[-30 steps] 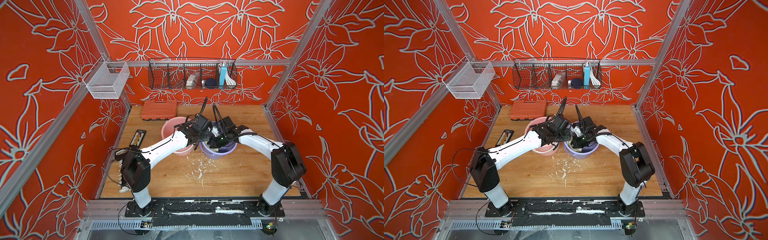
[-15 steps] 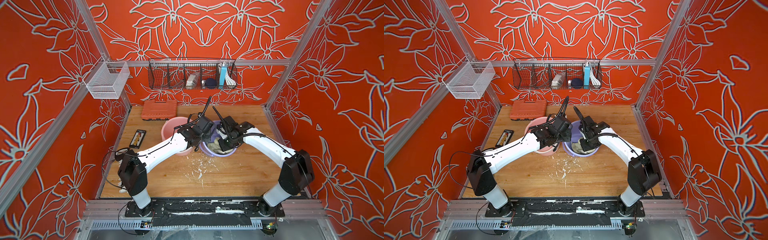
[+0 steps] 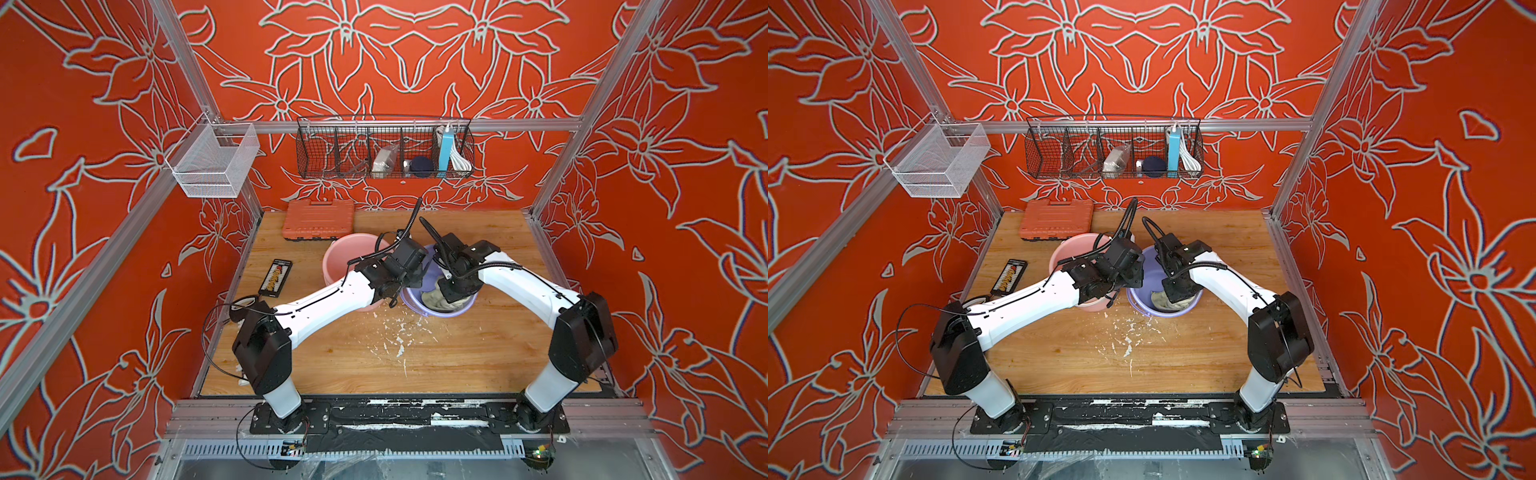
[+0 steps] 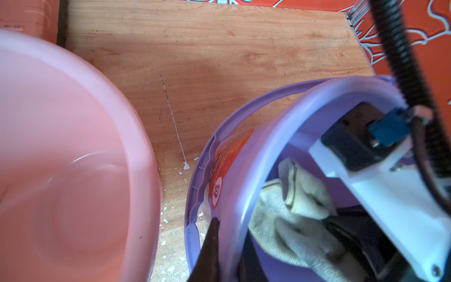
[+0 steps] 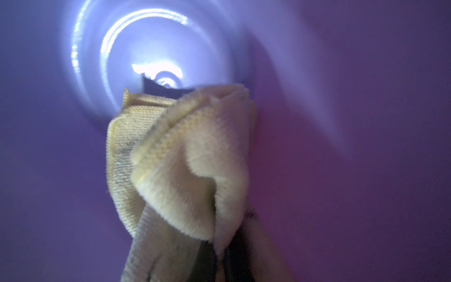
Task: Wipe the inside of the bucket with a cloth
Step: Wipe the dirt from the inside of the bucket.
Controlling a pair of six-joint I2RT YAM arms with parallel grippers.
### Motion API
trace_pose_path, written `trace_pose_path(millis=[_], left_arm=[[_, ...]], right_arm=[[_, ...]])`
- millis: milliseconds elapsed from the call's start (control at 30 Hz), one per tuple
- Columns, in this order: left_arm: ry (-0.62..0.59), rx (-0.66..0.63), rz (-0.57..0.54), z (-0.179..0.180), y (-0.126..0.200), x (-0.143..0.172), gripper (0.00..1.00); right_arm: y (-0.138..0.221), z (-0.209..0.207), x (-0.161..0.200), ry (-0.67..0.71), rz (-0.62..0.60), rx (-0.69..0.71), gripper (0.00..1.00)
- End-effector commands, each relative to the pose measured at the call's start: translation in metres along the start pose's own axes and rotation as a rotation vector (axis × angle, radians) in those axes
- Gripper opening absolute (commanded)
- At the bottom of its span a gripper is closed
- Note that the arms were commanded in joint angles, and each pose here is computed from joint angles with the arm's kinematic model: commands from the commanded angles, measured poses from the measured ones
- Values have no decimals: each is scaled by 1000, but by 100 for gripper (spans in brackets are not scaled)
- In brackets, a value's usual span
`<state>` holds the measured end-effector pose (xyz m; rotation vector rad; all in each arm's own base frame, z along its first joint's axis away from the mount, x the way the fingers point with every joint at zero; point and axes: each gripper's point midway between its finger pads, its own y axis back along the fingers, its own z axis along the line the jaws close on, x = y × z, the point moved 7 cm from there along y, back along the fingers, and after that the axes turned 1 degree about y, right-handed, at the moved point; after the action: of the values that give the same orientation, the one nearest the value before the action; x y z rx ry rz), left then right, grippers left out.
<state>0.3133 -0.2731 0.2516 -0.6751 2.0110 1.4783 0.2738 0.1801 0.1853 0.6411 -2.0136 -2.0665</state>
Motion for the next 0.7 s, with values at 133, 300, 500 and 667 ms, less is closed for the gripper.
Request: trace_pose_path(millis=[133, 300, 500, 667], left_arm=[[39, 11, -65, -2, 9, -10, 0], [47, 45, -50, -5, 11, -8, 0], [66, 62, -40, -5, 12, -6, 0], [72, 56, -38, -4, 11, -4, 0]], right_arm=[[29, 60, -5, -26, -124, -549, 0], [63, 74, -22, -26, -297, -745, 0], [64, 71, -18, -38, -292, -714, 0], [35, 58, 6, -55, -152, -568, 0]])
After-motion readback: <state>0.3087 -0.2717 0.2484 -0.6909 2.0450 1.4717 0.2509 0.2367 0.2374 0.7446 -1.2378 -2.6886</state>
